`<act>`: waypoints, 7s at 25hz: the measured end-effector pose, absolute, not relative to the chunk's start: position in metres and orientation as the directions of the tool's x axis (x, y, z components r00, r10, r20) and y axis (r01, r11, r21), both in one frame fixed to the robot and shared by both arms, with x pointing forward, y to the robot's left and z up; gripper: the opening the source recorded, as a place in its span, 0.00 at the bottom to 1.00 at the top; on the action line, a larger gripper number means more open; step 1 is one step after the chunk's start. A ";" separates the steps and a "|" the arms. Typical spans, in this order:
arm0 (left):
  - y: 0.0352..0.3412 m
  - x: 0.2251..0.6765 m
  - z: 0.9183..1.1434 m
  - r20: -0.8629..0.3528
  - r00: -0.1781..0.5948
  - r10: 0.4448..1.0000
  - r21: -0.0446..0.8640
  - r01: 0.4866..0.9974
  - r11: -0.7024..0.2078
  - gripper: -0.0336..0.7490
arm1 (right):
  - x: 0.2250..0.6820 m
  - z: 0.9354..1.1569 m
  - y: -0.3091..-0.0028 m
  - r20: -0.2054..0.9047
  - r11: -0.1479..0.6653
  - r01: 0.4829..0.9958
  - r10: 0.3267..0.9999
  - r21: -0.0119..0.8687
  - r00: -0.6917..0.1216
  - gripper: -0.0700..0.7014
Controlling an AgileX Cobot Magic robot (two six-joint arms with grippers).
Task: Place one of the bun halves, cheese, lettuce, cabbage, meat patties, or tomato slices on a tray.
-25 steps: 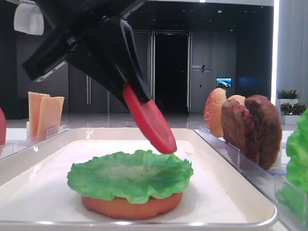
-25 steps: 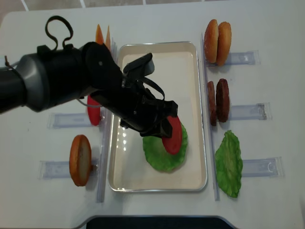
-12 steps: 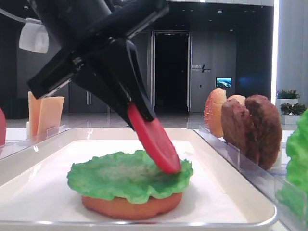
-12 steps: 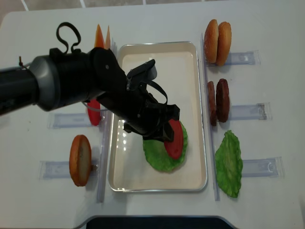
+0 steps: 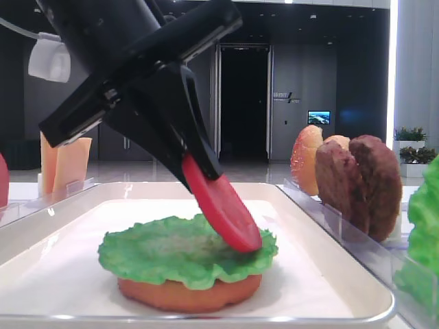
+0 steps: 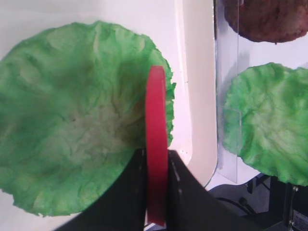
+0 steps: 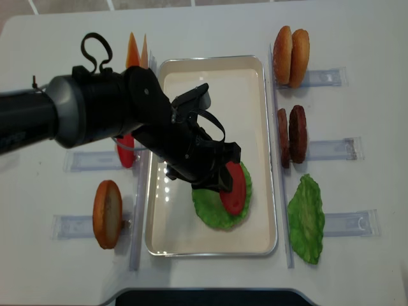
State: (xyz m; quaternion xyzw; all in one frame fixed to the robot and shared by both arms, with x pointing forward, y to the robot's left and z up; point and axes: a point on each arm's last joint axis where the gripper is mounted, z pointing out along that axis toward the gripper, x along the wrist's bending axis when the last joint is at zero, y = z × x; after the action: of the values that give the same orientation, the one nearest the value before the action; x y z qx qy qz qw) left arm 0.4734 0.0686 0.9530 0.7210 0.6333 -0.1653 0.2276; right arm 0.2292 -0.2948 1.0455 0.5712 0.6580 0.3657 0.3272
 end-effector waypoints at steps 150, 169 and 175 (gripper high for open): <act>0.302 0.349 1.139 0.015 -0.063 0.998 0.579 0.814 0.043 0.71 | 0.229 1.045 -0.295 -0.013 0.080 0.512 0.991 0.855 -0.134 0.77; 0.307 0.252 1.094 0.040 -0.005 0.999 0.738 0.675 -0.026 0.71 | 0.229 1.045 -0.295 -0.013 0.080 0.512 0.991 0.855 -0.134 0.77; 0.305 0.243 1.074 0.034 0.039 0.999 0.790 0.611 -0.051 0.70 | 0.229 1.045 -0.295 -0.013 0.080 0.512 0.991 0.855 -0.134 0.77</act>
State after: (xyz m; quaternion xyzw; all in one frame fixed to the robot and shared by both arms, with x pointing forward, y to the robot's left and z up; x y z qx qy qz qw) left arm 0.2433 0.3045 1.0742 0.6524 0.6168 0.3161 0.3068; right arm 0.2292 -0.2948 1.0455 0.5712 0.6580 0.3658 0.3271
